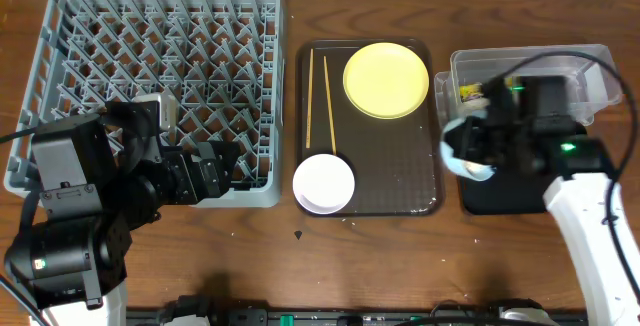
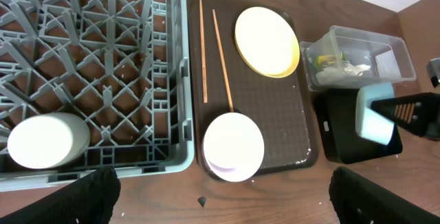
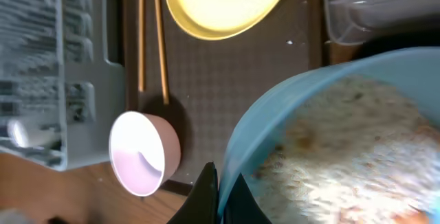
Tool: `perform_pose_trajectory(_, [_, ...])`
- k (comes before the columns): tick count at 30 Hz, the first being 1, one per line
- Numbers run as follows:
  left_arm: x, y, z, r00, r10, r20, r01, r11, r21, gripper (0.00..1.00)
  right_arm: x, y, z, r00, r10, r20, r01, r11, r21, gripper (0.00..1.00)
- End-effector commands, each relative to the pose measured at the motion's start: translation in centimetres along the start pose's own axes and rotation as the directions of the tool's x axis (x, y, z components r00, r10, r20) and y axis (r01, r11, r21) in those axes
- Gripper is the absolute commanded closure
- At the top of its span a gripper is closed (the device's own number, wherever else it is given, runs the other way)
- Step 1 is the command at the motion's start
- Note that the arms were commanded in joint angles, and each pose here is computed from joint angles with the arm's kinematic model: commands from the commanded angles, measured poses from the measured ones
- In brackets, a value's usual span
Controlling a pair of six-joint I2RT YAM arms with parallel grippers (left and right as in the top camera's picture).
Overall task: Sort waste into correct bins and load items into the dishwasher
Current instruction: 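Carry the light-blue rice bowl with the right gripper over the black tray, then tip the blue bowl with the right gripper to pour rice onto black tray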
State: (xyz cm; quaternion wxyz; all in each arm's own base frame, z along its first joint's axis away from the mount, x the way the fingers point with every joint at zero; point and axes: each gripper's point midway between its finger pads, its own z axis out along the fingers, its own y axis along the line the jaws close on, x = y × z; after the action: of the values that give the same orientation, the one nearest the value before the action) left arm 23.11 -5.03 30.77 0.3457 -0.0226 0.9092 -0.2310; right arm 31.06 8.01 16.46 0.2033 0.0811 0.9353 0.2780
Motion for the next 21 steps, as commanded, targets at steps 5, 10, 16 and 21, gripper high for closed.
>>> perform_pose_trajectory(5, [-0.3,-0.5,-0.4,1.0,0.019,0.013,-0.019,1.0,0.016,0.02,-1.1,-1.6,-1.8,0.995,0.098,0.023,-0.074,0.865,-0.497,0.99])
perform_pose_trajectory(10, [-0.3,-0.5,-0.4,1.0,0.019,0.013,-0.019,1.0,0.016,0.02,-1.2,-4.7,-2.3,0.978,0.201,0.055,-0.123,0.772,-0.624,0.99])
perform_pose_trajectory(16, [-0.3,-0.5,-0.4,1.0,0.019,0.013,-0.019,1.0,0.016,0.02,-2.2,-7.1,-4.3,0.953,0.261,0.154,-0.063,0.666,-0.744,0.99])
perform_pose_trajectory(21, [-0.3,-0.5,-0.4,1.0,0.019,0.013,-0.019,1.0,0.016,0.02,-2.2,-7.5,-4.5,0.95,0.249,0.189,-0.032,0.678,-0.734,0.99])
